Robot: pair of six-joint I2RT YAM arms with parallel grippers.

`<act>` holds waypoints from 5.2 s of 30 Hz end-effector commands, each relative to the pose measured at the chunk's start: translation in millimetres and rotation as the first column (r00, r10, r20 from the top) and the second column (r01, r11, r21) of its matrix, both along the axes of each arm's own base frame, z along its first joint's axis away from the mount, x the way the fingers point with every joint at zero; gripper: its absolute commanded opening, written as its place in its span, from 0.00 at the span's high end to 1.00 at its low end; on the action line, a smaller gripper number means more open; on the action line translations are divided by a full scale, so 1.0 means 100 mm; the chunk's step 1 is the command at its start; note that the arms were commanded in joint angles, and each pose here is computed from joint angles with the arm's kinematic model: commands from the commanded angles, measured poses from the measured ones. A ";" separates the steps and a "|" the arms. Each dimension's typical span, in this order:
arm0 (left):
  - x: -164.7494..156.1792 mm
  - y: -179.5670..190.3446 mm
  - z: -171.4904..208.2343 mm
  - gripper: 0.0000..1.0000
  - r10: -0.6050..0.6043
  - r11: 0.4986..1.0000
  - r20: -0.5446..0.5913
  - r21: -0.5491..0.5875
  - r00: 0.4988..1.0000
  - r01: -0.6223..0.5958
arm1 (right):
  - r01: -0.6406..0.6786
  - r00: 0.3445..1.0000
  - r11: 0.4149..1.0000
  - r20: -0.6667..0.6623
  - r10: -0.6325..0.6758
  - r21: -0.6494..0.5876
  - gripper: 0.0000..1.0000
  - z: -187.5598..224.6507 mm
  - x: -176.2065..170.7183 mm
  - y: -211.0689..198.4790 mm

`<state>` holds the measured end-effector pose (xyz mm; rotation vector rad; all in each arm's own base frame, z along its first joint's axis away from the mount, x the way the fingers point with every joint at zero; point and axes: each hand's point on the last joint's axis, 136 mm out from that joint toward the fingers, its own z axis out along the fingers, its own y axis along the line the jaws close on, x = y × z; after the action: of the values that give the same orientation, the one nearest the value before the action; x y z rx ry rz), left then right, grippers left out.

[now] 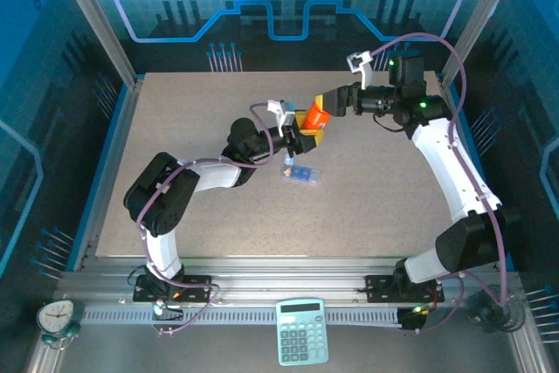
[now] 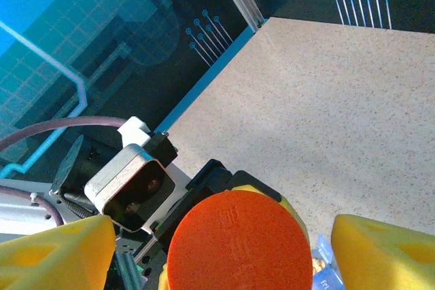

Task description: Sort the pills into containers

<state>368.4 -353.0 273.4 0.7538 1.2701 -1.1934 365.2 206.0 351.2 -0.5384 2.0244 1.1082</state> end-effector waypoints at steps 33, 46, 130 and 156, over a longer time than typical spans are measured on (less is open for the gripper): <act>-0.06 -0.04 0.41 1.00 0.176 0.981 0.231 0.035 0.957 -0.189 | 0.249 0.943 0.960 -0.192 -0.270 -0.128 0.65 -0.78 -0.01 0.18; -0.06 -0.12 0.37 1.00 0.195 0.977 0.243 0.036 0.950 -0.210 | 0.348 0.913 0.928 -0.177 -0.368 -0.136 0.57 -0.81 -0.06 0.12; -0.04 -0.06 0.15 1.00 0.188 0.964 0.224 0.146 0.956 -0.224 | 0.249 0.889 0.945 -0.338 -0.309 -0.211 0.39 -0.86 0.03 0.17; -0.28 0.04 0.14 1.00 -0.184 0.974 -0.036 0.130 0.982 0.187 | -0.077 0.995 0.968 -0.079 0.060 -0.241 0.15 -0.04 -0.16 -0.01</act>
<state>349.7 -348.8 265.2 0.9262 1.3824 -1.2266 365.1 198.6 347.7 -0.5880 2.2262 0.9345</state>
